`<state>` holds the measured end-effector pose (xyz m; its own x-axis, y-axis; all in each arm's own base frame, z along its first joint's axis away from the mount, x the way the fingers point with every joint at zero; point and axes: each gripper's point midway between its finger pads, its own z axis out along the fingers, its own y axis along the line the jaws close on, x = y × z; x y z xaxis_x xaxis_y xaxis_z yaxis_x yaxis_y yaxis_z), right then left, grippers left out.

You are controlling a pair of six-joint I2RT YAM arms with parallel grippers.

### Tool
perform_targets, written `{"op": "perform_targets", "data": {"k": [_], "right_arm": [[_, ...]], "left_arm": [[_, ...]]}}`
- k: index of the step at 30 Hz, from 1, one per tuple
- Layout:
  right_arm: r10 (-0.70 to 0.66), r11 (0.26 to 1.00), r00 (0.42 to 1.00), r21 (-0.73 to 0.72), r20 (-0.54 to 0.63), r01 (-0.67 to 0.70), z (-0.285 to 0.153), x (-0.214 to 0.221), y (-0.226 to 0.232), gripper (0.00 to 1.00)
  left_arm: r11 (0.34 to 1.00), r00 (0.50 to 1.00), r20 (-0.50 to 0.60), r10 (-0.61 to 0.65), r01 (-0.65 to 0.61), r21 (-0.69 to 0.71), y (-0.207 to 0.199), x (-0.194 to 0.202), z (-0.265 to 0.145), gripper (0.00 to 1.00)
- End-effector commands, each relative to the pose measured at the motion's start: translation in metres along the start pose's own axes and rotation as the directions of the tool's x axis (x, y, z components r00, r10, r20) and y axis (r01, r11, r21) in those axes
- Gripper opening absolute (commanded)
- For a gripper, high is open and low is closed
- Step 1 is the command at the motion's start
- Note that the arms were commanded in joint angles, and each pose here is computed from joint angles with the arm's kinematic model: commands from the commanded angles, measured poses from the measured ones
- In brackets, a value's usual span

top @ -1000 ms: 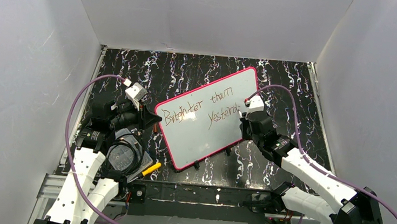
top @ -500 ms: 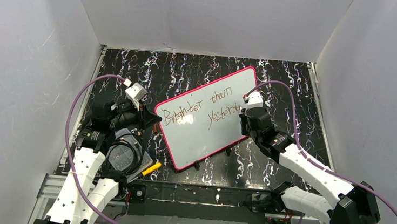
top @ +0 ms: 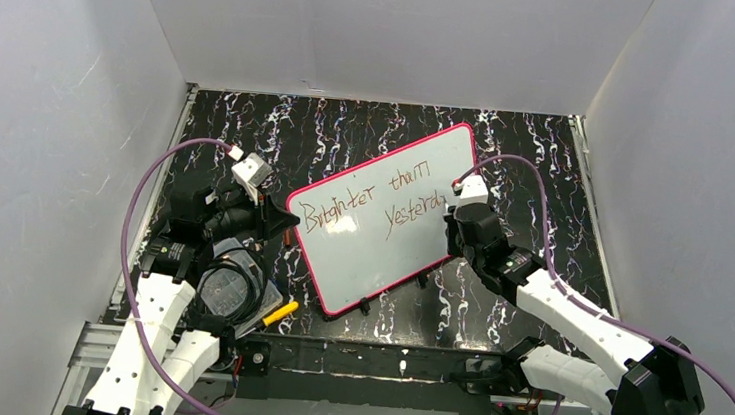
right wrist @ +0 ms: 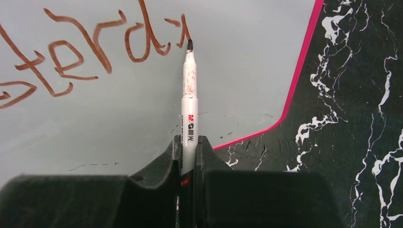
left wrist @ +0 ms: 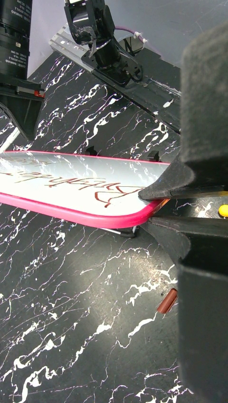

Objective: Write a sentence on the whiteboard

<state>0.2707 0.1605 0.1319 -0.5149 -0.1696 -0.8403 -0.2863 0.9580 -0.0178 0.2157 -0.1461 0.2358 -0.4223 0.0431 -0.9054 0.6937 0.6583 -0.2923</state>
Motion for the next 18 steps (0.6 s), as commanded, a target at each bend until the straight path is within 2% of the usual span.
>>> {"op": "perform_targets", "data": {"k": [1, 8, 15, 18], "right_arm": [[0.031, 1.000, 1.000, -0.004, -0.003, -0.031, 0.000, 0.005, 0.001, 0.01], [0.006, 0.999, 0.999, 0.037, 0.036, -0.007, -0.001, -0.014, -0.006, 0.01], [0.027, 0.998, 0.989, 0.055, 0.145, -0.035, -0.017, -0.051, -0.012, 0.01], [0.017, 0.998, 0.988, 0.052, 0.156, -0.026, -0.016, -0.056, -0.010, 0.01]], "left_arm": [[0.997, 0.997, -0.015, 0.075, -0.075, 0.004, 0.002, 0.007, 0.001, 0.00], [0.997, 0.997, -0.017, 0.075, -0.075, 0.003, 0.002, 0.008, 0.001, 0.00], [0.997, 0.997, -0.014, 0.078, -0.078, 0.001, 0.002, 0.007, 0.001, 0.00], [0.997, 0.997, -0.014, 0.078, -0.078, 0.003, 0.002, 0.007, 0.001, 0.00]]}}
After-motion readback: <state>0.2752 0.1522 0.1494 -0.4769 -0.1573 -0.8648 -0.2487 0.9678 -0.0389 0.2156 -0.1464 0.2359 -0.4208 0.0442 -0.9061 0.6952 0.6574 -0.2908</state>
